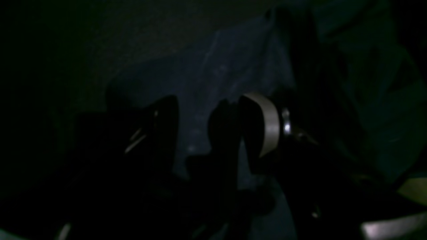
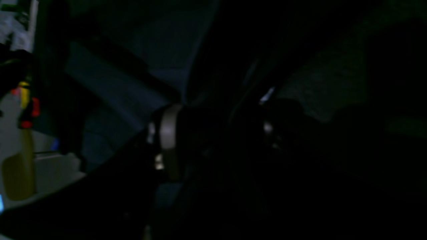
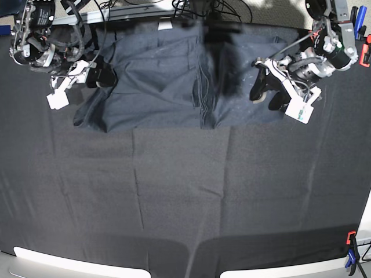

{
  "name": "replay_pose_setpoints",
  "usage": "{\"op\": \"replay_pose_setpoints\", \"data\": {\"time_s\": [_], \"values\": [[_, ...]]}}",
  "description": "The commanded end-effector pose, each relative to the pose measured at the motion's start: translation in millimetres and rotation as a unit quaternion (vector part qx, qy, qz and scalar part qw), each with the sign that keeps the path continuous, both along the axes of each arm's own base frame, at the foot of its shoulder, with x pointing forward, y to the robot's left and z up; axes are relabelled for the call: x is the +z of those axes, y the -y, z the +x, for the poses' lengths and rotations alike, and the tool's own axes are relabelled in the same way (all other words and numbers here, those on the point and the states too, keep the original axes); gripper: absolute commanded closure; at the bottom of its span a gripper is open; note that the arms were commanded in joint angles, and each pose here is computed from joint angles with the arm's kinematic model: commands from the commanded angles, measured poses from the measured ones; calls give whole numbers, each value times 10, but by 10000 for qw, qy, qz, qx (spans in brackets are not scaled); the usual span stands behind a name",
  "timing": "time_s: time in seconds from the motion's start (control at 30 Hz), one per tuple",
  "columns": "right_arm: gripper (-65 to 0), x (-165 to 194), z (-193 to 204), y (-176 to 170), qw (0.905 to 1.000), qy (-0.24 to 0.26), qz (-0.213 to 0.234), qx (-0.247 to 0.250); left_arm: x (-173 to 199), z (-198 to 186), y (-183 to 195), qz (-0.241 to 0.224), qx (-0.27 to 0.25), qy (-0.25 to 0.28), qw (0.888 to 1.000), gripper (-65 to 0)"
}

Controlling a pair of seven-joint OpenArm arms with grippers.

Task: Layout the t-shirt on the table in an organized manner, then fold the t-shirt properly
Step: 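Grasp the ends of the folded strip with both grippers, then fold the right gripper's half over onto the left gripper's half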

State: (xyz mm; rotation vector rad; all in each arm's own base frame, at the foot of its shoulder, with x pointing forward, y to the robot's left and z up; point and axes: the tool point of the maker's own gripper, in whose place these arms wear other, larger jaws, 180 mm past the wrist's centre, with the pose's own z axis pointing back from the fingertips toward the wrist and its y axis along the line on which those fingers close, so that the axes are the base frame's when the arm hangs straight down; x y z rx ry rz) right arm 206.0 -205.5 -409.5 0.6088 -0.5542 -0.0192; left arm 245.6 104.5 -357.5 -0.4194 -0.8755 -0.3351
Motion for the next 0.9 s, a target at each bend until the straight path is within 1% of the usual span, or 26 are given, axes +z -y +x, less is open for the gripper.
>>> {"op": "replay_pose_setpoints", "data": {"time_s": [0.0,0.13,0.17,0.27,0.43,0.53,0.6,0.67,0.77,0.87], "values": [[-199,83,92,56,9997,216,-66,-65,103,56,6,-57,-12,215,9998,-300],[-12,80,180,142,9986,372,-353,-129,104,56,7,-61,-12,216,9997,-300],[0,83,212,163,9982,402,-435,-127,104,56,7,-61,-12,216,9997,-300],[0,125,325,253,9963,497,-681,-141,101,53,6,-58,-13,210,9998,-300],[0,353,474,428,9923,833,-861,-326,90,44,2,-38,-13,195,9998,-300],[0,496,471,375,9903,922,-1030,-102,51,42,-38,158,-12,167,9997,-300],[0,630,478,219,9898,1056,-950,107,38,38,-50,217,-12,156,9996,-300],[0,790,489,1,9884,1289,-755,264,34,43,-62,265,-5,173,9995,-300],[0,996,531,-360,9832,1719,-497,367,47,51,-57,233,3,204,9995,-300],[0,1096,519,-796,9784,1925,-199,728,50,52,-58,236,1,209,9995,-300]]}}
